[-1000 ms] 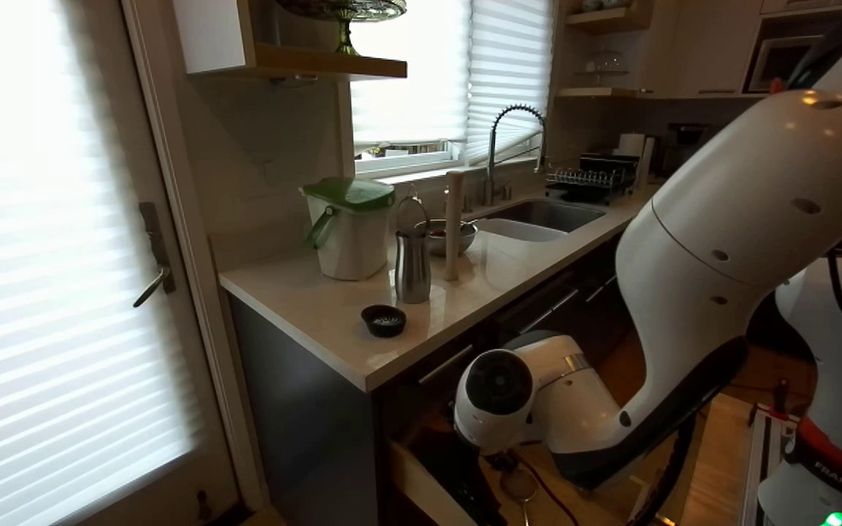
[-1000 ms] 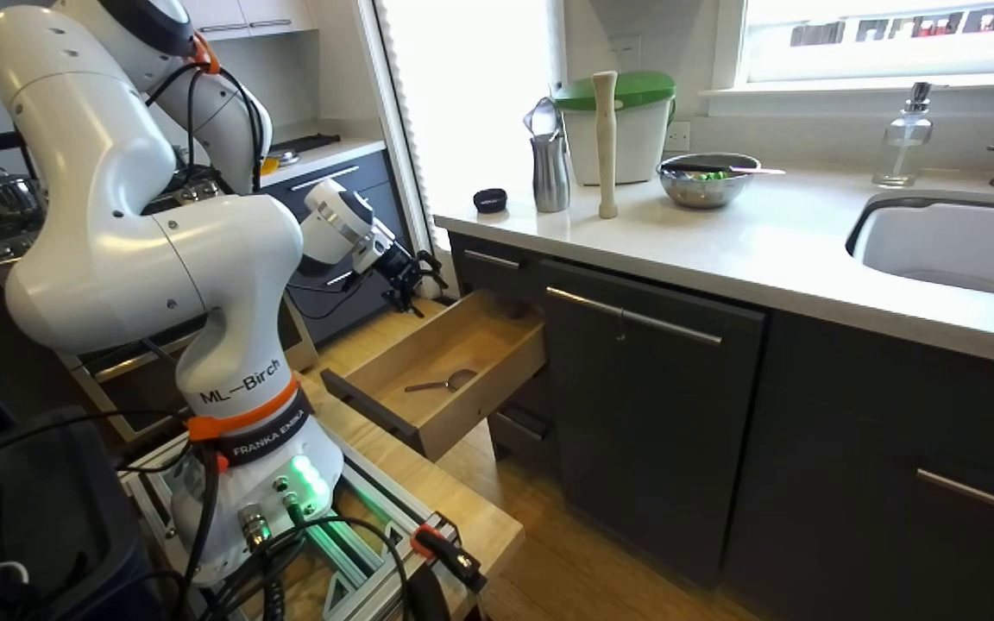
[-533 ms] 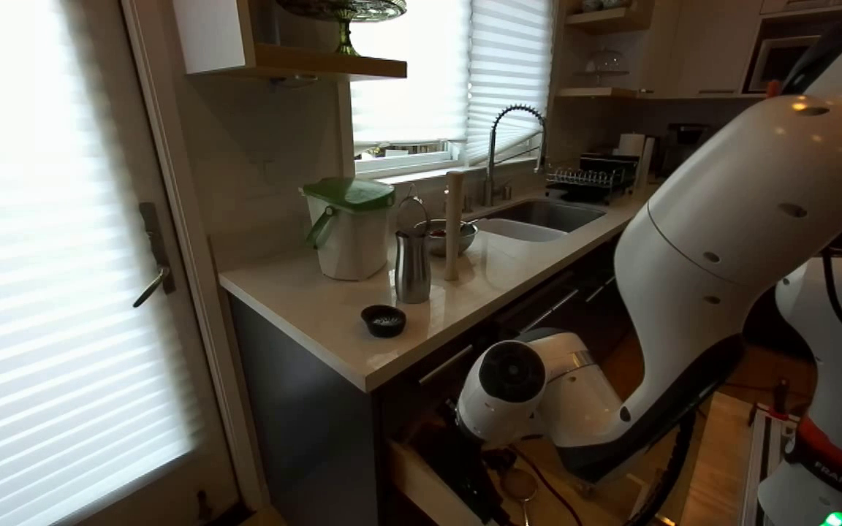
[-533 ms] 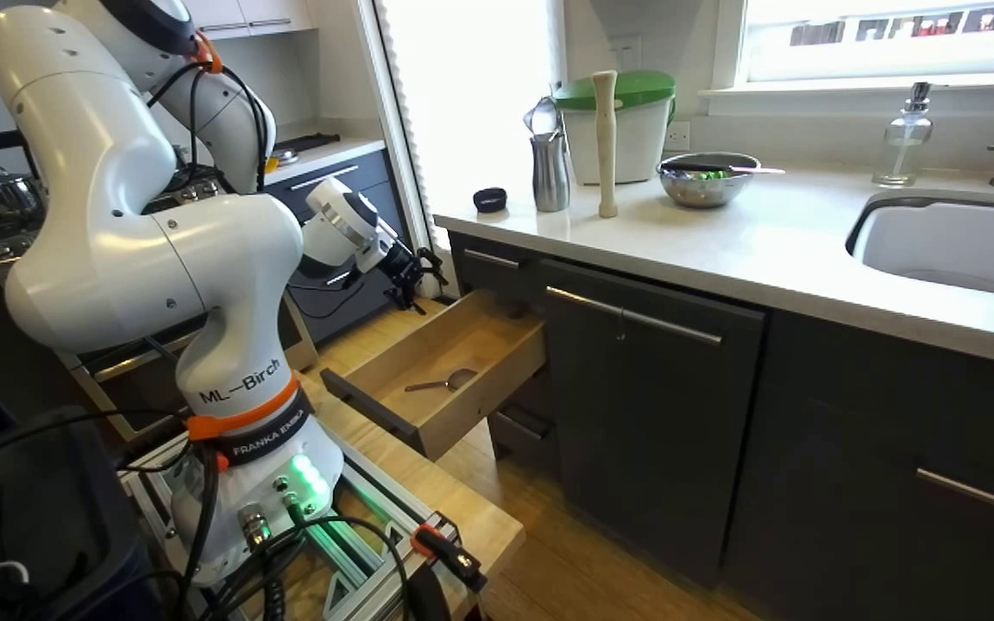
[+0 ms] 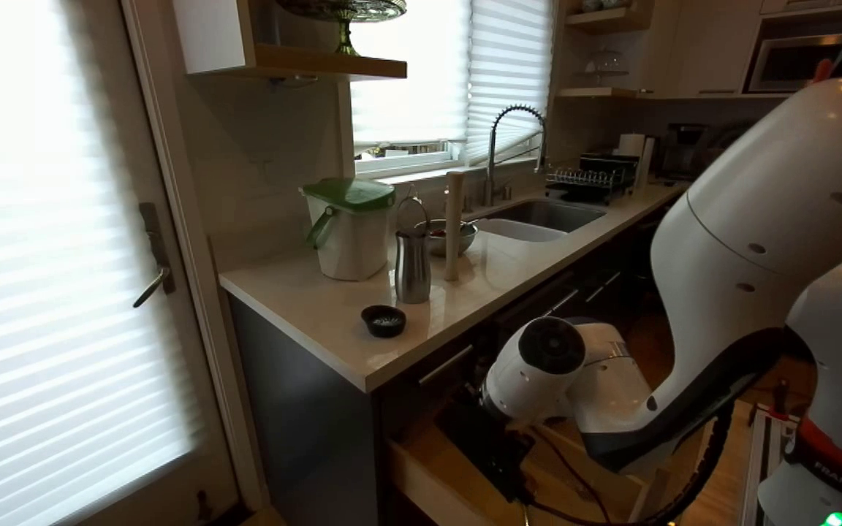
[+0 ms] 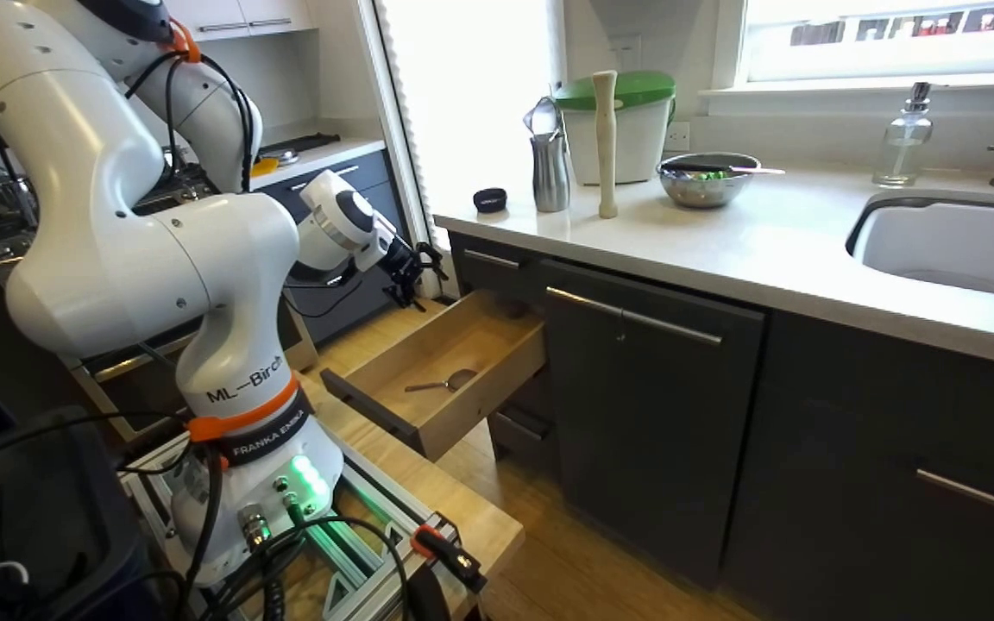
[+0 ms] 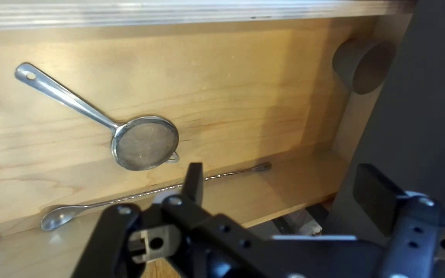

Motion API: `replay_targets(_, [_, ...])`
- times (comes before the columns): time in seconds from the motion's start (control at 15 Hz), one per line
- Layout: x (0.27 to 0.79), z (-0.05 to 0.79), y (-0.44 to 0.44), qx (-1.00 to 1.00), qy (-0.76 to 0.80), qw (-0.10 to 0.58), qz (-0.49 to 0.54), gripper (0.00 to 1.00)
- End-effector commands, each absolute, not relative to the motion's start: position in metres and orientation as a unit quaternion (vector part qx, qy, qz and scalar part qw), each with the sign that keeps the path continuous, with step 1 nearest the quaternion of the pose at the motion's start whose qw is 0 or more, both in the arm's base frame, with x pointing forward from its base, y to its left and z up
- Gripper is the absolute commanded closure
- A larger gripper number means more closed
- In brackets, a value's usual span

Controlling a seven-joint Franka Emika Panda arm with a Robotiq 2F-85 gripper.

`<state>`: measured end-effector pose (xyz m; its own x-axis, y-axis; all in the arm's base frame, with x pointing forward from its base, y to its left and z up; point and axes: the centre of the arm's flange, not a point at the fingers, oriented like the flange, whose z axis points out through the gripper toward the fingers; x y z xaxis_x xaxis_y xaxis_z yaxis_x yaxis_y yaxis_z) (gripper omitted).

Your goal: Pull open the top leftmost drawer under the sink

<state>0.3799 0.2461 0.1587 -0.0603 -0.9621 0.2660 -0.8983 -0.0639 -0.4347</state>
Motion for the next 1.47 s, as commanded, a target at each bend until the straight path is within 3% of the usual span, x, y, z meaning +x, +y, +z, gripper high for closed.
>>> replay_targets(0.0, [0.378,0.162,0.247,-0.681,0.681,0.065,-0.259,0.00])
replay_targets(0.53, [0.392,0.173,0.238,-0.629,0.722,0.090,-0.274,0.00])
replay_targets(0.93, [0.402,0.187,0.221,-0.634,0.706,0.158,-0.271,0.00])
replay_targets(1.4, [0.420,0.193,0.186,-0.618,0.703,0.184,-0.300,0.00])
